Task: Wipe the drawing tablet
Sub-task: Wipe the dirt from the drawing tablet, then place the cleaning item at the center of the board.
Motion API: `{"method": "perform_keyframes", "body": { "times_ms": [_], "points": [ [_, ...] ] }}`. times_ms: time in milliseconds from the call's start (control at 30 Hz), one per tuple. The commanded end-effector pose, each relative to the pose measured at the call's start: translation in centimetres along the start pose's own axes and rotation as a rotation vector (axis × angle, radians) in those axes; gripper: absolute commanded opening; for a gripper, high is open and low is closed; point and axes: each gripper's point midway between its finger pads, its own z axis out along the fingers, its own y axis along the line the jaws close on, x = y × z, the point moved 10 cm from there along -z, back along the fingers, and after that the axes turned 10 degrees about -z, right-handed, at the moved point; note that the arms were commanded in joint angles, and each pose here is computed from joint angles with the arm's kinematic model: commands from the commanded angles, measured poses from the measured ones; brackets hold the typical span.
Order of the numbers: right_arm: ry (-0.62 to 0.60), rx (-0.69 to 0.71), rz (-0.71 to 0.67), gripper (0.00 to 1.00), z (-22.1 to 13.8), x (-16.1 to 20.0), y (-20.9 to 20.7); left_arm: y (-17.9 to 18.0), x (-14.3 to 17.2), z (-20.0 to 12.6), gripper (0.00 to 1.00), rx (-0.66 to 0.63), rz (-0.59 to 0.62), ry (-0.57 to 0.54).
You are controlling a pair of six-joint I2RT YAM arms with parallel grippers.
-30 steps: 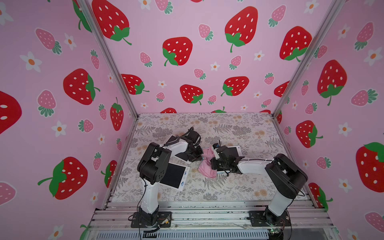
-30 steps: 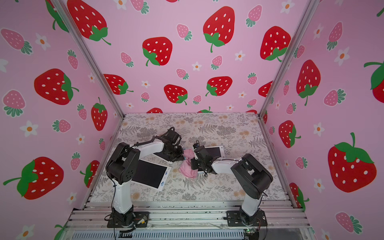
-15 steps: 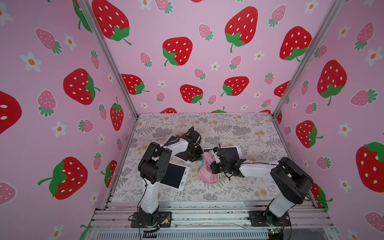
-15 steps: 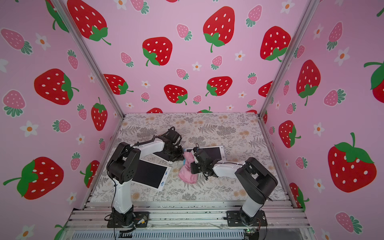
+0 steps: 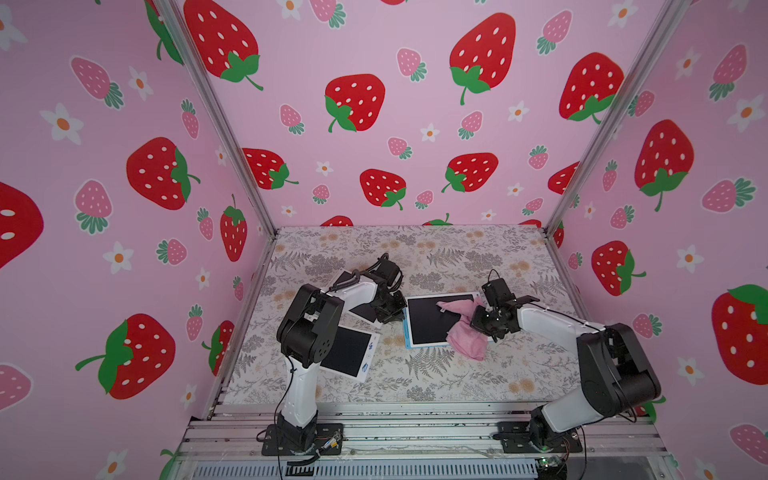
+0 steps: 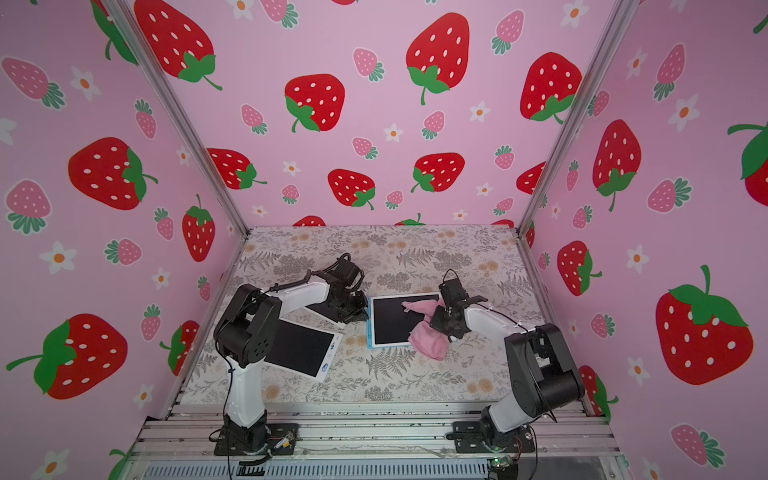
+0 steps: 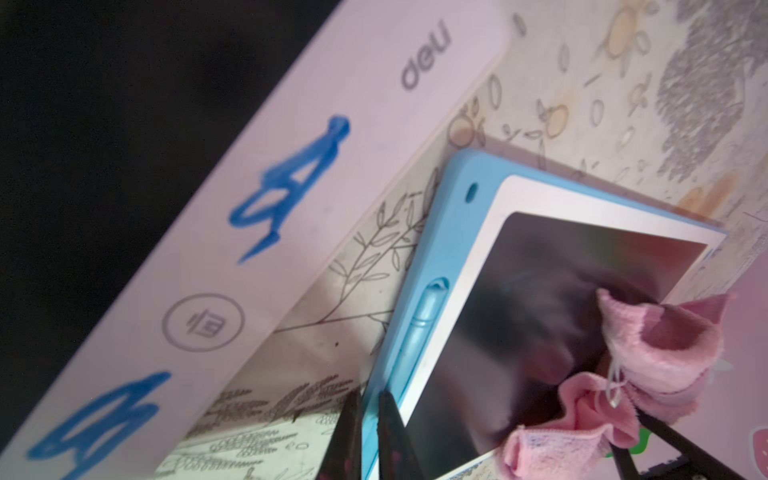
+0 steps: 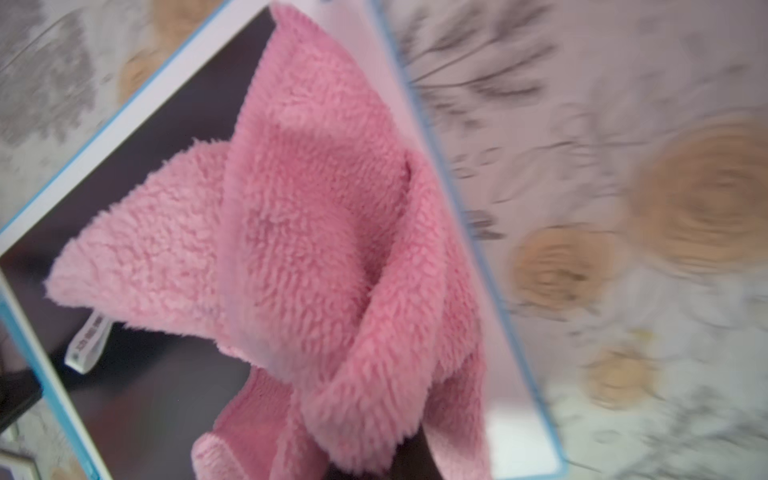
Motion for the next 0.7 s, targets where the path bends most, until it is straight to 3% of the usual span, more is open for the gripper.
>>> {"method": "perform_keyframes", "body": {
  "times_ms": [0,200,467,533,667],
  "points": [
    [0.081,0.154,0.143,0.00,-0.9,-0.7,-3.7,5.5,0.6,4.2,0.11,-0.307,-0.073,0.026],
    [0.078,0.247,0.322,0.00,-1.6,-3.6,-9.2,5.2,0.5,4.0,0.12,-0.300,-0.061,0.025],
    [0.077,0.289,0.328,0.00,-1.4,-5.6,-11.0,4.3,0.2,3.4,0.14,-0.294,-0.034,0.015],
    [0.081,0.290,0.320,0.08,-1.3,-5.7,-11.0,4.1,0.1,3.2,0.15,-0.293,-0.031,0.013],
    [0.102,0.278,0.303,0.33,-1.6,-5.7,-10.9,3.7,0.0,2.8,0.19,-0.284,-0.019,0.007]
  ]
}}
